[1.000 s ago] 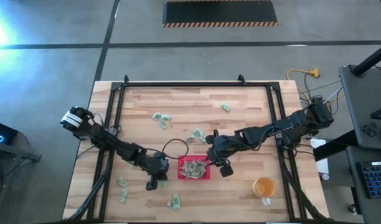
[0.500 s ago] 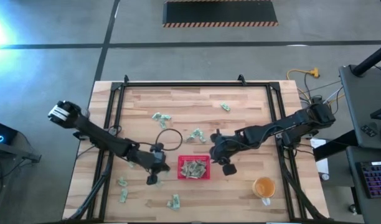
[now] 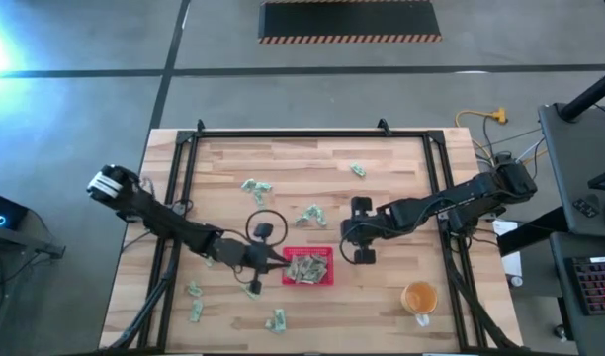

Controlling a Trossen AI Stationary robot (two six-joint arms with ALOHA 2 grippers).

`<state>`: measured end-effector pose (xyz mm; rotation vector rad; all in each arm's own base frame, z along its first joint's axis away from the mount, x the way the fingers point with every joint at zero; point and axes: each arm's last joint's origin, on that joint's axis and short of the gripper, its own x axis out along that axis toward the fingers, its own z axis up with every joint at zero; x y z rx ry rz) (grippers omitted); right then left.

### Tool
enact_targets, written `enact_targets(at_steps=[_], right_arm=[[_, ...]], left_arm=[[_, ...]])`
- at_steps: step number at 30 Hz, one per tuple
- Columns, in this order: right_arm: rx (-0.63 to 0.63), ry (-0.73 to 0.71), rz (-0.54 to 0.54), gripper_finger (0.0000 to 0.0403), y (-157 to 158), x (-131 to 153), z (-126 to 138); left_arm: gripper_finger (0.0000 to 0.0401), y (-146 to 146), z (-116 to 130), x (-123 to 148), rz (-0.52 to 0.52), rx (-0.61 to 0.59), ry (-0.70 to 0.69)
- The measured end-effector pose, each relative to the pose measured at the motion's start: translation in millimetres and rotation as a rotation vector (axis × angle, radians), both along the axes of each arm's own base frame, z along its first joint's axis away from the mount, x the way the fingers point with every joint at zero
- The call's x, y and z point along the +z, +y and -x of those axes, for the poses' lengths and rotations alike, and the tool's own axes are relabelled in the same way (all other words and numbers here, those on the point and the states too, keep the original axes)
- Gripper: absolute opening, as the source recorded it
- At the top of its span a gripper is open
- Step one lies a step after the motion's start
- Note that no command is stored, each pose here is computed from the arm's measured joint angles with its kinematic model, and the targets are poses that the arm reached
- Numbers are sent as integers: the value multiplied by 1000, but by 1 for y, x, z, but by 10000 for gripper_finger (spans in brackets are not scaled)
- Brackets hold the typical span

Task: Pick and place Stevia / Truvia into bins
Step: Put the white stevia packet into the red bin

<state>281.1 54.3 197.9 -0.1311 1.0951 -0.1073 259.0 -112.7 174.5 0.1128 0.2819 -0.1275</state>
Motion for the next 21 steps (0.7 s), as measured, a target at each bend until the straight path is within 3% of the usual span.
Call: enact_targets(at_steps=[6, 16, 21], right_arm=[[-44, 32, 26, 68, -2, -3, 4], [-43, 26, 33, 65, -2, -2, 4], [-44, 31, 36, 63, -2, -4, 5]], left_arm=[[8, -3, -14, -18, -29, 7, 28], [10, -2, -16, -15, -39, 7, 15], [47, -2, -16, -16, -44, 3, 27]])
